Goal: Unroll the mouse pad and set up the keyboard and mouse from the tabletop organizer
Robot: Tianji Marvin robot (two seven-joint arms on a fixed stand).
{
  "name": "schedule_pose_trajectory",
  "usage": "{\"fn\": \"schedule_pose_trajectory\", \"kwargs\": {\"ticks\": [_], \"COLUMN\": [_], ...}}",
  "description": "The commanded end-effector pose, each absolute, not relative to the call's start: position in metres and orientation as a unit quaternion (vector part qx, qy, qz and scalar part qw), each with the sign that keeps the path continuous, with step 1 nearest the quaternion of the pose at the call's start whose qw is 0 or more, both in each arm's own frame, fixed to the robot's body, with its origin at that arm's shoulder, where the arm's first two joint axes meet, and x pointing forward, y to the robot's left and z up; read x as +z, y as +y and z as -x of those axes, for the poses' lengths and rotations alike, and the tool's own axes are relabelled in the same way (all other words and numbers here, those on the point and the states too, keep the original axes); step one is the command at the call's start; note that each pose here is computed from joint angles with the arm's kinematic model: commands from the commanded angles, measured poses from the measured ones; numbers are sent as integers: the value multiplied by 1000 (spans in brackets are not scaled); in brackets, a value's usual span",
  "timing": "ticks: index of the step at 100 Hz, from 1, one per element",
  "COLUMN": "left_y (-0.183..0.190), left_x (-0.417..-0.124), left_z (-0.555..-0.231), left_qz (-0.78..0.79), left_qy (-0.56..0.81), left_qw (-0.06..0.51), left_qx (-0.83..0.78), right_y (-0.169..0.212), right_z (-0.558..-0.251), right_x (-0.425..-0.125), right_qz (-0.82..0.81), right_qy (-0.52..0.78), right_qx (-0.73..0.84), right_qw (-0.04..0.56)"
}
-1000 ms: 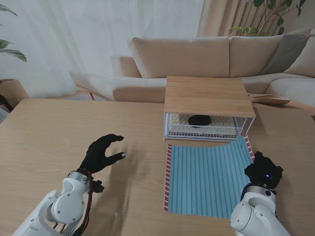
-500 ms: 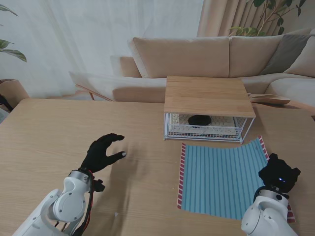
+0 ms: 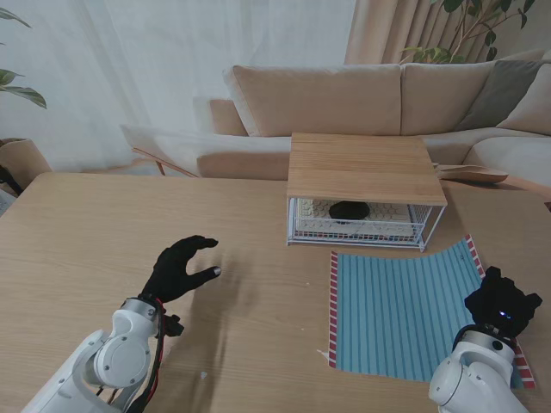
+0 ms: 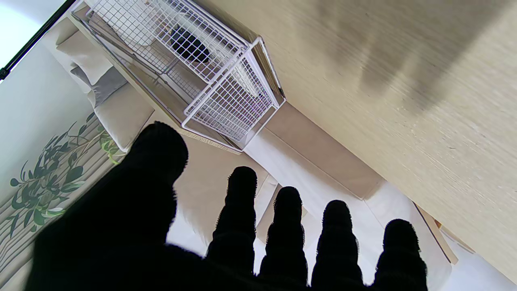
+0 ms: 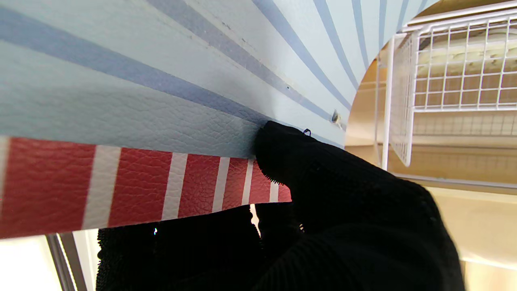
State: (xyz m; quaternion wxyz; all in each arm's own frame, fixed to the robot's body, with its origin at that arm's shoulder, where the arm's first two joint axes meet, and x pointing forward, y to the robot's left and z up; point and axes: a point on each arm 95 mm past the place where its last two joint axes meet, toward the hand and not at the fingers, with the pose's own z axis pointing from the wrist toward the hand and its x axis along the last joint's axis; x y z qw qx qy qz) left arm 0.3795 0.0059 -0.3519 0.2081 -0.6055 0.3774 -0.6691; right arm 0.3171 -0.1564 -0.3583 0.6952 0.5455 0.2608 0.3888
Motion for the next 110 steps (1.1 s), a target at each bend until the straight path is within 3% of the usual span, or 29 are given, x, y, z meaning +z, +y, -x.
{"fn": "schedule_pose_trajectory", "kwargs": {"ticks": [1,50,110], "left_y": [4,3,5], "left_x": [-354,-356,-356], "left_z": [-379,-379,-381], "left_qz": [609,611,605], "left_qy": [383,385,383], "left_qw": [203,201,204], "left_qx": [-664,-662,-668], "right_y": [-154,-153,-100], "right_z": [-316,-318,-363], "right_x": [-360,-359,-327], "right_qz": [-547,-486,-480], "right_qy": [263,363,431], "right_qx": [388,394,521], "right_qw": [694,690,560]}}
